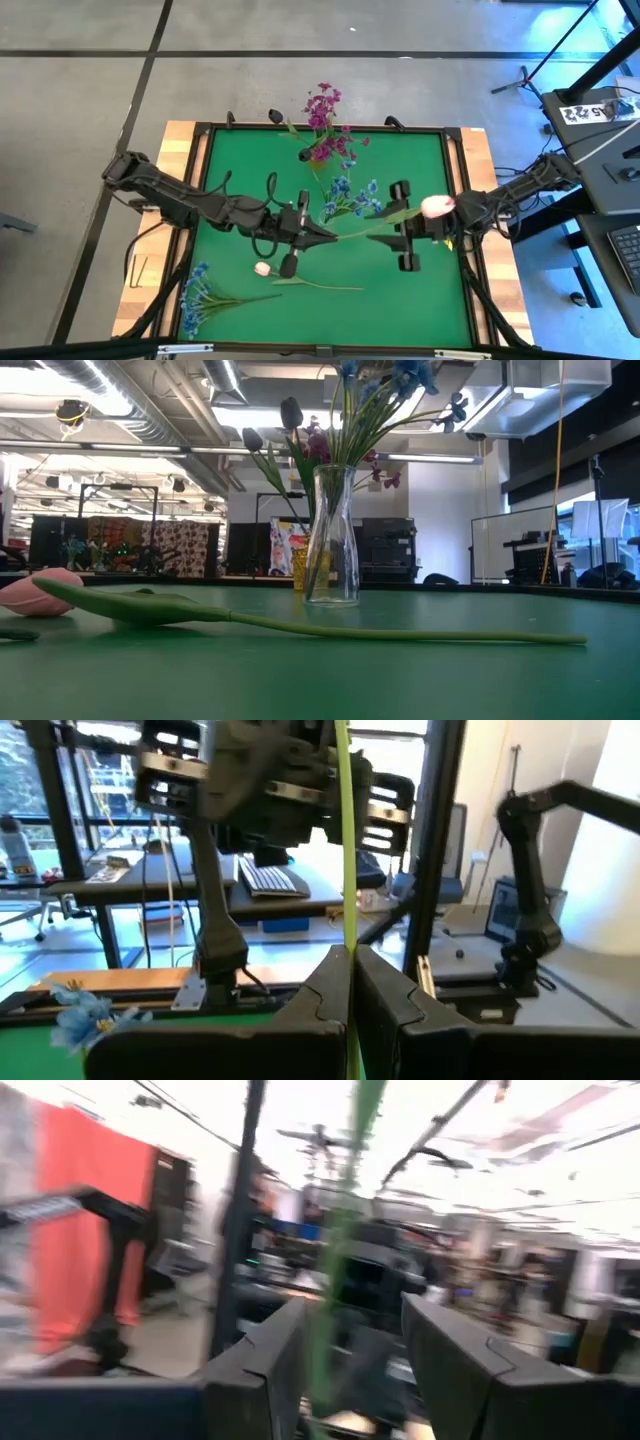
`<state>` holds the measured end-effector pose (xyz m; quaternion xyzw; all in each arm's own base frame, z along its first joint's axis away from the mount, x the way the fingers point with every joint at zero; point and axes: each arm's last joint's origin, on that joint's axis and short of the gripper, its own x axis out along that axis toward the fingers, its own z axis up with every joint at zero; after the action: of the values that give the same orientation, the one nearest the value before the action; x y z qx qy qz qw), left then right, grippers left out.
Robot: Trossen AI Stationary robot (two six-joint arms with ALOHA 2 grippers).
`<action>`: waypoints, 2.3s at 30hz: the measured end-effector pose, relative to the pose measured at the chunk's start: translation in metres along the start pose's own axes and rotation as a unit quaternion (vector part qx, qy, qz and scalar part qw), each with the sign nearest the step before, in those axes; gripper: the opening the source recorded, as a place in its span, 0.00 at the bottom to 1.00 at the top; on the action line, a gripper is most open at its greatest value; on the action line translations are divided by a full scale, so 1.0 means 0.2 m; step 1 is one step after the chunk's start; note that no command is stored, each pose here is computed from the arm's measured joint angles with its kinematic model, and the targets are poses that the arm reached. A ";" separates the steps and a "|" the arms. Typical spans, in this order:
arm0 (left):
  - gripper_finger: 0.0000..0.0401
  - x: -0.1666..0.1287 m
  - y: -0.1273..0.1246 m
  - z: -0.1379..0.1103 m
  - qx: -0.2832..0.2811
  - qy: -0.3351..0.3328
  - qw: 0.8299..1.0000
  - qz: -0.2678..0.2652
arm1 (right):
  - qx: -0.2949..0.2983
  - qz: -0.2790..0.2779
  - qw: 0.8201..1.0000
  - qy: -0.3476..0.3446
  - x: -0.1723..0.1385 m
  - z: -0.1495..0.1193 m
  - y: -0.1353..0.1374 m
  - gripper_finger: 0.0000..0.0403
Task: Sort flowers into vase by color
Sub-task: Put the right pink flower into the transparent vase
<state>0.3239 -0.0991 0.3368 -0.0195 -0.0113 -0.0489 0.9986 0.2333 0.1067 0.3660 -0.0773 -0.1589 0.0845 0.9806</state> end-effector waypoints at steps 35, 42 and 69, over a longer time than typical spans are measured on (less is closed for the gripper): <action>0.12 0.01 0.02 -0.01 -0.031 0.003 0.999 0.008 | 0.002 0.014 0.999 0.046 0.01 -0.06 -0.01 0.02; 0.27 -0.10 0.02 0.09 -0.007 -0.001 0.999 0.052 | 0.013 0.025 0.994 0.104 0.01 -0.09 0.00 0.01; 0.32 -0.24 0.04 0.18 -0.008 -0.005 0.981 0.192 | -0.011 -0.106 0.950 0.292 0.12 -0.50 -0.16 0.02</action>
<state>0.2769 -0.0845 0.3717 -0.0291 -0.0115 0.1440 0.9891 0.2922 0.0686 0.2853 -0.0925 0.1266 -0.0479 0.9865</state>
